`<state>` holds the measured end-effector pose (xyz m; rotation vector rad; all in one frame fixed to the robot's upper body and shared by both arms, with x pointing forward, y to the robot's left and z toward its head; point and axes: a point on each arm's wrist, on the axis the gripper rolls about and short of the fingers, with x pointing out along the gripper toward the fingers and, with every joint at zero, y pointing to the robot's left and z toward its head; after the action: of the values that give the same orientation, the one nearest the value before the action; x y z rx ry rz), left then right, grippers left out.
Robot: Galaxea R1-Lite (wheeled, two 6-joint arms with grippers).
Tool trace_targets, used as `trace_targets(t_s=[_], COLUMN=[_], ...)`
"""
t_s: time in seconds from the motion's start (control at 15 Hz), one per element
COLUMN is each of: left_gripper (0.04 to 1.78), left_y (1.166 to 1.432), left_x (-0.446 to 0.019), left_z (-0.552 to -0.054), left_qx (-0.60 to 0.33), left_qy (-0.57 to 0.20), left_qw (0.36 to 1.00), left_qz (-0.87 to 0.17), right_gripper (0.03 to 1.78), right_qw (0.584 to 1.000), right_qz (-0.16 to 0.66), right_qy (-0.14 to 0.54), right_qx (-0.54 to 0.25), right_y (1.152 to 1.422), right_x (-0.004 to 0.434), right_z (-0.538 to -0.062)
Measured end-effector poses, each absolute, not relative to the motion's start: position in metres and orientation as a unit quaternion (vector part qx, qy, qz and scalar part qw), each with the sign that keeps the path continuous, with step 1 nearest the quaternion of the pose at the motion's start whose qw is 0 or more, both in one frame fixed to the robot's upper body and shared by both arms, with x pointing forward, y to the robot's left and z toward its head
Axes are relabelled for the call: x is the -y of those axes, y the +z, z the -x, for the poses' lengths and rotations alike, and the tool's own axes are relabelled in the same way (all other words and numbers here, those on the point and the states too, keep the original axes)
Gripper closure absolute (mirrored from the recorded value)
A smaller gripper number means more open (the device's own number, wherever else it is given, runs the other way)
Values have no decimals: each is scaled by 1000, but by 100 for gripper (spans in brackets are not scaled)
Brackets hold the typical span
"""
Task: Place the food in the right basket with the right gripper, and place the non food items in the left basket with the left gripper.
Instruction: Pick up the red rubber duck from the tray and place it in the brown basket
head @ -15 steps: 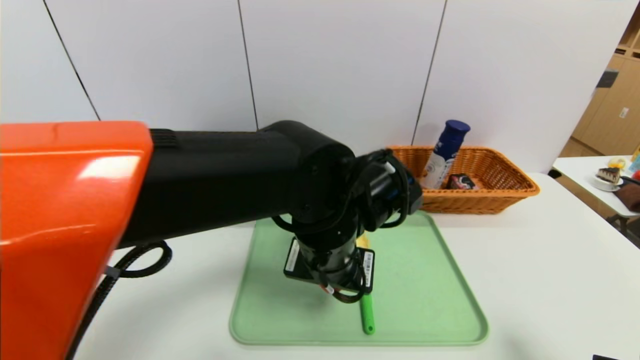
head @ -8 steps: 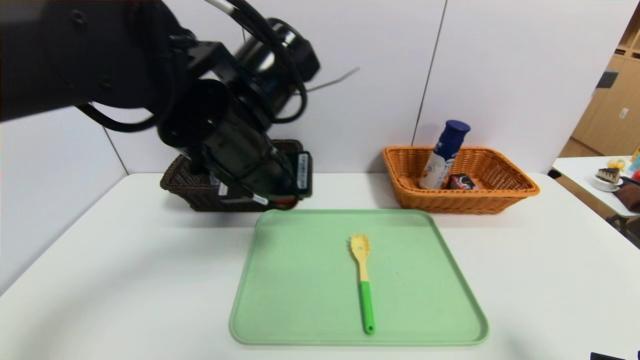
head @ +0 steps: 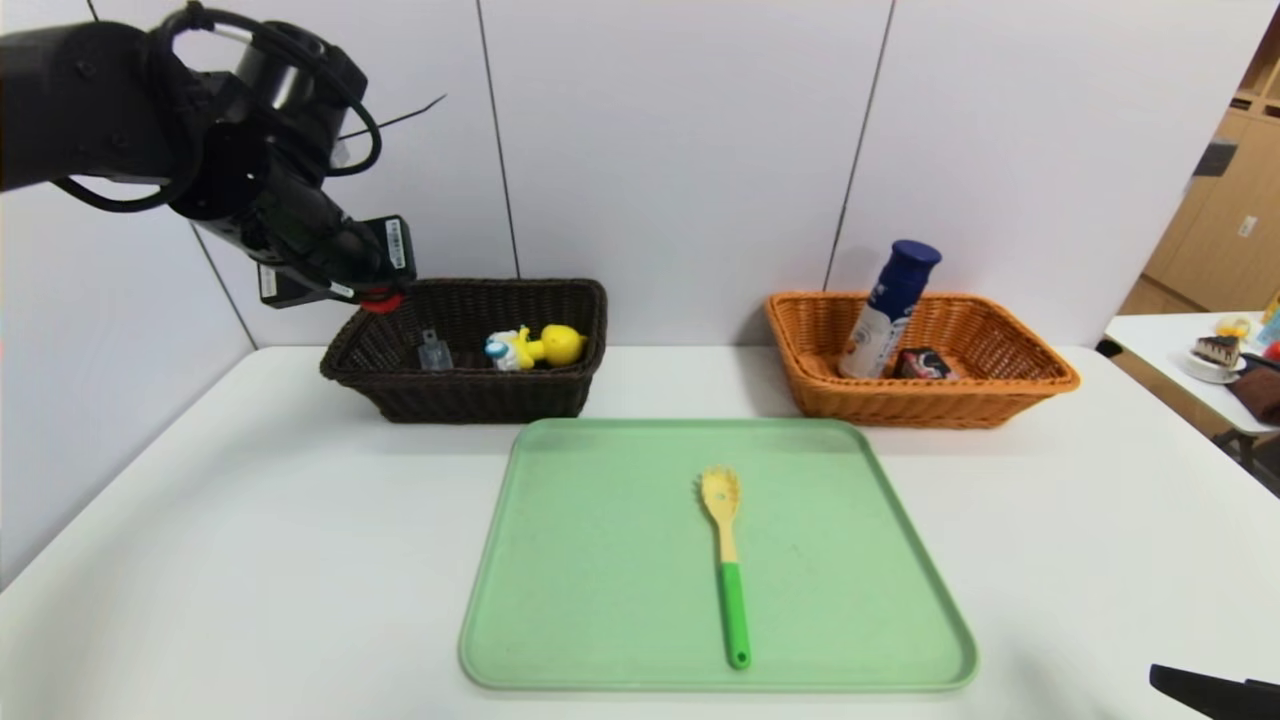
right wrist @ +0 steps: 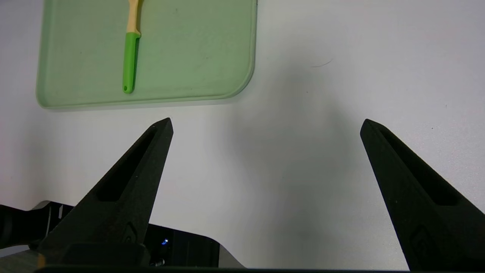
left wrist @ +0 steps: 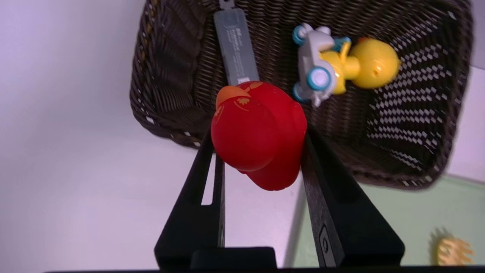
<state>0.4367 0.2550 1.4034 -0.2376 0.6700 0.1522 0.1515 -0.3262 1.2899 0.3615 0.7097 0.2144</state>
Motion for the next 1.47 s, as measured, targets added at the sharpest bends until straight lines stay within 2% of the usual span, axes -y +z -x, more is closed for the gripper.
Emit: trace_targets(t_s=[0.33,0.6,0.93,1.47], left_gripper=[121,121,122,123], left_y=[1361,1337,1324,1313], left_x=[-268,-266,-264,-262], left_z=[-492,-508,-515,-520], left_qx=[-315,-336,-349,-360], left_qy=[90,92,93,94], left_qw=[940,933,928,925], left_qz=[99,92,88,84], right_gripper=[10,10,10,10], right_qw=[919,943,953,955], right_qz=[-180,-175,-169,-160], right_qy=[108,127,142,140], right_qx=[-334,-253,-206,-208], right_y=[1293,1305,1314,1316], right_x=[326,325,323,322], right_z=[-156,-168,-179,-189])
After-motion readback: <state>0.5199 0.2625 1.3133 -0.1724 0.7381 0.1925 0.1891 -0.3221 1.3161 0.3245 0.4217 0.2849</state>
